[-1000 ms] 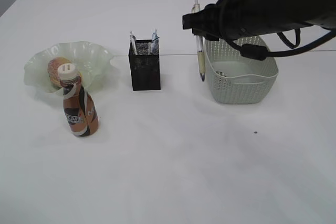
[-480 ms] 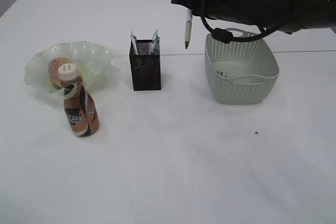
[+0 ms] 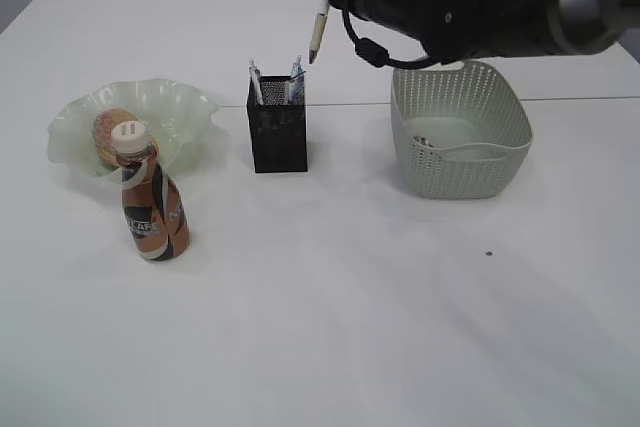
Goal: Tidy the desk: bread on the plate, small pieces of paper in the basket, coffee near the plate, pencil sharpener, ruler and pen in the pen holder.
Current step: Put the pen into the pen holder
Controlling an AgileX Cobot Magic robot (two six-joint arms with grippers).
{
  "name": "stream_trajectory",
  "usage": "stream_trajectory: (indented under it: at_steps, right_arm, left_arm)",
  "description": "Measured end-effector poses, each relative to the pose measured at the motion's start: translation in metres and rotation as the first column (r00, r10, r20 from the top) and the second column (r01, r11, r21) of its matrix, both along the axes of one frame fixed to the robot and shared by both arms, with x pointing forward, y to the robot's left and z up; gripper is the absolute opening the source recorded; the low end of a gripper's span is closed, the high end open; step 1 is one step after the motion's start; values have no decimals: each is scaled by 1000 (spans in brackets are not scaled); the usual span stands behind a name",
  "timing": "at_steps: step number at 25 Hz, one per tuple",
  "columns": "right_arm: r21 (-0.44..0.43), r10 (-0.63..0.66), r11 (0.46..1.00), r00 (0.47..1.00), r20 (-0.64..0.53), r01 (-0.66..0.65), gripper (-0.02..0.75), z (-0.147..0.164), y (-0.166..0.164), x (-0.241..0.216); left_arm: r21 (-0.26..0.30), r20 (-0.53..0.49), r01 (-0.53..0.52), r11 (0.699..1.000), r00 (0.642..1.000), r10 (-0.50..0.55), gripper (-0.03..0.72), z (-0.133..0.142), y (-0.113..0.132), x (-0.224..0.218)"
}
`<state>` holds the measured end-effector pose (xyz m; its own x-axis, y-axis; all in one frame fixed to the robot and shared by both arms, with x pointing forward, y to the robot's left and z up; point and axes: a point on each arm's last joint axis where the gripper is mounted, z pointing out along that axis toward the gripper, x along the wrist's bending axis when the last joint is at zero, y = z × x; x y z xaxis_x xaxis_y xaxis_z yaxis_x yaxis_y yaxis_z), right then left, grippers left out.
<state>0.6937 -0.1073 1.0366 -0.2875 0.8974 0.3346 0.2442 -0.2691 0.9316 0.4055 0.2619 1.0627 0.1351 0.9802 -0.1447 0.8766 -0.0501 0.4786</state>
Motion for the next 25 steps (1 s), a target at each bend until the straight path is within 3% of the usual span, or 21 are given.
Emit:
stream_trajectory:
  at_steps: [4,14,20,25]
  right_arm:
    - [63,27,998,998,62,-31,70,-11,6,5]
    - [60,81,994,989,125,-89,70,-33,14,12]
    - [19,113,993,986,124,-116,69,-54,19,18]
    - [-22,155,988,974,167,-154,70,-53,23,18]
  left_arm:
    - [0,2,0,1000,1000,0,290,0,0,0]
    - [-1,4,-1,1000,1000,1,290,0,0,0]
    - [-1,4,-1,1000,1000,1,290,0,0,0]
    - [-3,20,-3,1000,1000,3,290,1,0,2]
